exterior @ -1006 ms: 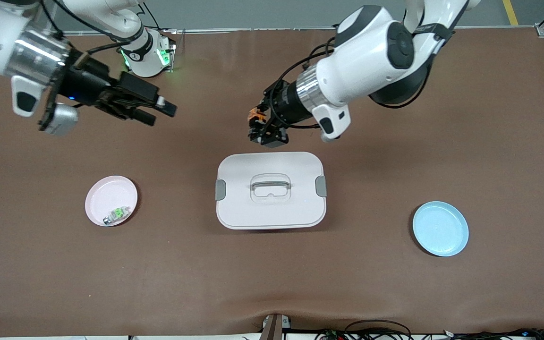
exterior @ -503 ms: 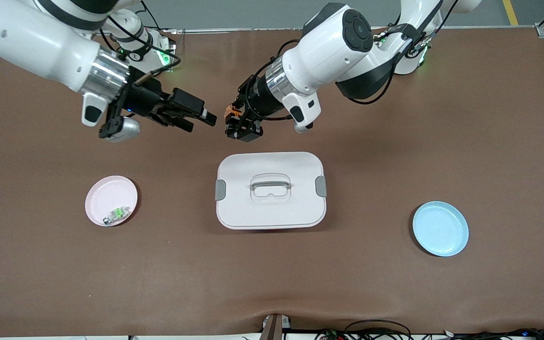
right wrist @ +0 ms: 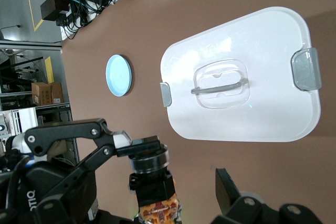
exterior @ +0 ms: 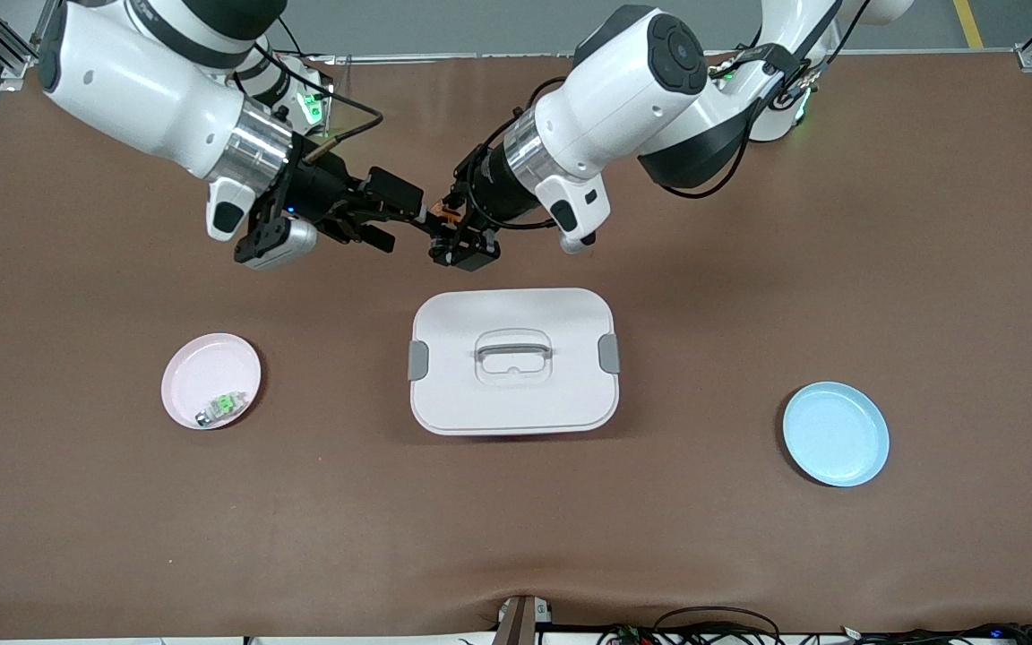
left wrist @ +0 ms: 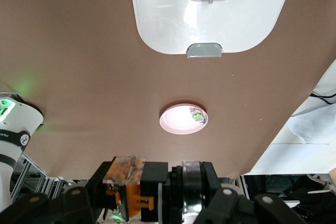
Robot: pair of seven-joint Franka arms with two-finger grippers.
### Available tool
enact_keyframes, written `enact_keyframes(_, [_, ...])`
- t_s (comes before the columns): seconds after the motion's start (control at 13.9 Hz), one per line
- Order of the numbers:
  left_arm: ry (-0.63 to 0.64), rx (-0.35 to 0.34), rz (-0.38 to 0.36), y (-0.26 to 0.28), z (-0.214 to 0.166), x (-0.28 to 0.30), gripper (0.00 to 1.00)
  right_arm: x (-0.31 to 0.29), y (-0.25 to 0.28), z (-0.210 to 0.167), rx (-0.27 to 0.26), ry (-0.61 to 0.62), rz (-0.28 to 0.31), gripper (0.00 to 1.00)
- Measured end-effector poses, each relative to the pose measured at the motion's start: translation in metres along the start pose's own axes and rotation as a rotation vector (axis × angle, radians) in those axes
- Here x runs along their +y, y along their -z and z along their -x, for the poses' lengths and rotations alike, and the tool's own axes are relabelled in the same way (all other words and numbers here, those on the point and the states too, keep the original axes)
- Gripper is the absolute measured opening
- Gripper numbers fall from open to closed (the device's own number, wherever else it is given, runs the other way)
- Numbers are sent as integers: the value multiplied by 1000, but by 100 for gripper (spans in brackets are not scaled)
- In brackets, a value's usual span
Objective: Transfer orange switch to right arm and place
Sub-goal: 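Carry the switch above the box while the right gripper reaches toward it, then close the right gripper on the orange switch beside the left gripper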
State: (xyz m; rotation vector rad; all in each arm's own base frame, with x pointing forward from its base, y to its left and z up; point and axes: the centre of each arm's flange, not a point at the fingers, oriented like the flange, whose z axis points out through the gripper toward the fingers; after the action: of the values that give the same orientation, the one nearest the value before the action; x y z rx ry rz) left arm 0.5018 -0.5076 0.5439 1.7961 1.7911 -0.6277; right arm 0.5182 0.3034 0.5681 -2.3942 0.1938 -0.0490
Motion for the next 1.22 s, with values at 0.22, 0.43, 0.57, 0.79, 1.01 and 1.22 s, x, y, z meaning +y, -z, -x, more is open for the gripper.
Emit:
enact_keyframes(0.22, [0,0,0,0,0,0,72,0,-7,9,-9,14,5,100])
enact_keyframes(0.43, [0,0,0,0,0,0,72,8,-13,11,-17,35,16,100])
enact_keyframes(0.57, [0,0,0,0,0,0,72,11,-16,11,-15,37,18,100])
enact_keyframes(0.79, [1,1,1,0,-1,1,72,8,-18,14,-6,45,15,100])
enact_keyframes(1.01, [1,1,2,0,-1,1,72,5,-27,20,16,55,10,100])
enact_keyframes(1.22, [1,1,2,0,-1,1,72,6,-42,29,28,62,14,100])
